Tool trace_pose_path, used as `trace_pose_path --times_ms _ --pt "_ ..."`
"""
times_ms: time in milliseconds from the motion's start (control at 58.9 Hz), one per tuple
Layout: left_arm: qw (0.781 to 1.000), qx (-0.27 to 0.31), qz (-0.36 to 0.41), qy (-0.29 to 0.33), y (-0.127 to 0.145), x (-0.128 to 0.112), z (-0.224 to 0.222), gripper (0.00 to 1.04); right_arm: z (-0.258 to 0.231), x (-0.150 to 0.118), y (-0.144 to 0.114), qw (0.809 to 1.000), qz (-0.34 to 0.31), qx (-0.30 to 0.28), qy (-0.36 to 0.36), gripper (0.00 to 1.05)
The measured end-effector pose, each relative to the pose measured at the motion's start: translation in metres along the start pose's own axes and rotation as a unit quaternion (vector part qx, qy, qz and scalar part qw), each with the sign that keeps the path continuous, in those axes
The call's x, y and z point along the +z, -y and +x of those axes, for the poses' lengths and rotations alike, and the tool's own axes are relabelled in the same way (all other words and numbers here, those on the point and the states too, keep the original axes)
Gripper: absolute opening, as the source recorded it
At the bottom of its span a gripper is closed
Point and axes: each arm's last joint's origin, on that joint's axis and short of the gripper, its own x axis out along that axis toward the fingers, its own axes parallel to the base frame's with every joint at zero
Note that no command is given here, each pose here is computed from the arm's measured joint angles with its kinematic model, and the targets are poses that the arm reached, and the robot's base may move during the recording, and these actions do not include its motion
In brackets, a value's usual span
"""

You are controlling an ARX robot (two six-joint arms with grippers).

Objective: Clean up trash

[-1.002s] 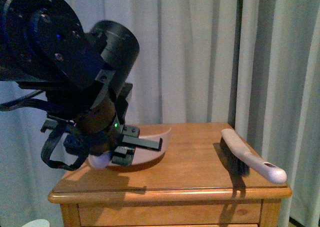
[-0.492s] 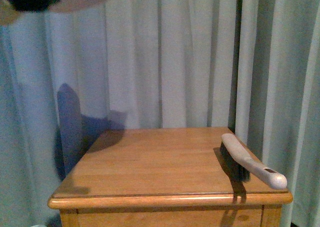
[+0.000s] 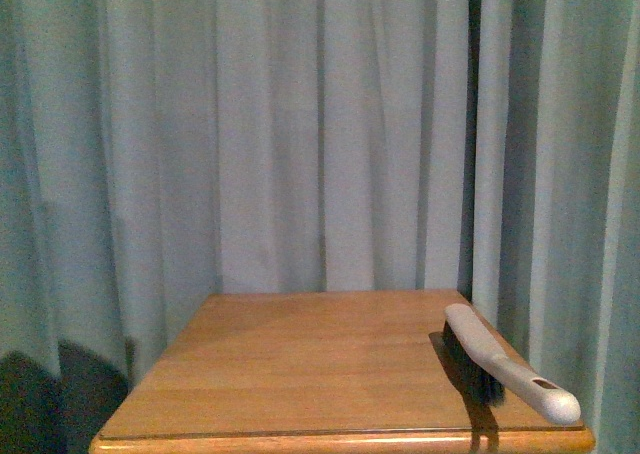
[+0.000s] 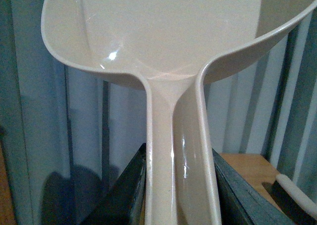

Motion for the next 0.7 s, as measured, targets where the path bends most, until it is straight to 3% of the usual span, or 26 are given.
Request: trace_pose_path --times_ms 221,408,543,696 --pt "1.0 0.024 0.0 0.0 -0.026 -0.014 -0.023 0.29 0.0 0.0 0.0 1.0 0.0 0.0 0.0 0.97" --pt "0.999 0.042 -0.008 -0.01 -0.031 -0.021 -0.024 0.29 0.0 0.0 0.0 1.0 0.0 0.0 0.0 0.97" --pt "0.999 0.04 -0.009 -0.01 -0.031 -0.021 -0.025 0.29 0.01 0.006 0.0 0.984 -0.014 -0.138 -0.113 0.97" --pt "0.999 0.039 -0.009 -0.01 -0.031 -0.021 -0.025 0.29 0.047 0.045 -0.005 0.982 0.014 -0.104 -0.159 0.97"
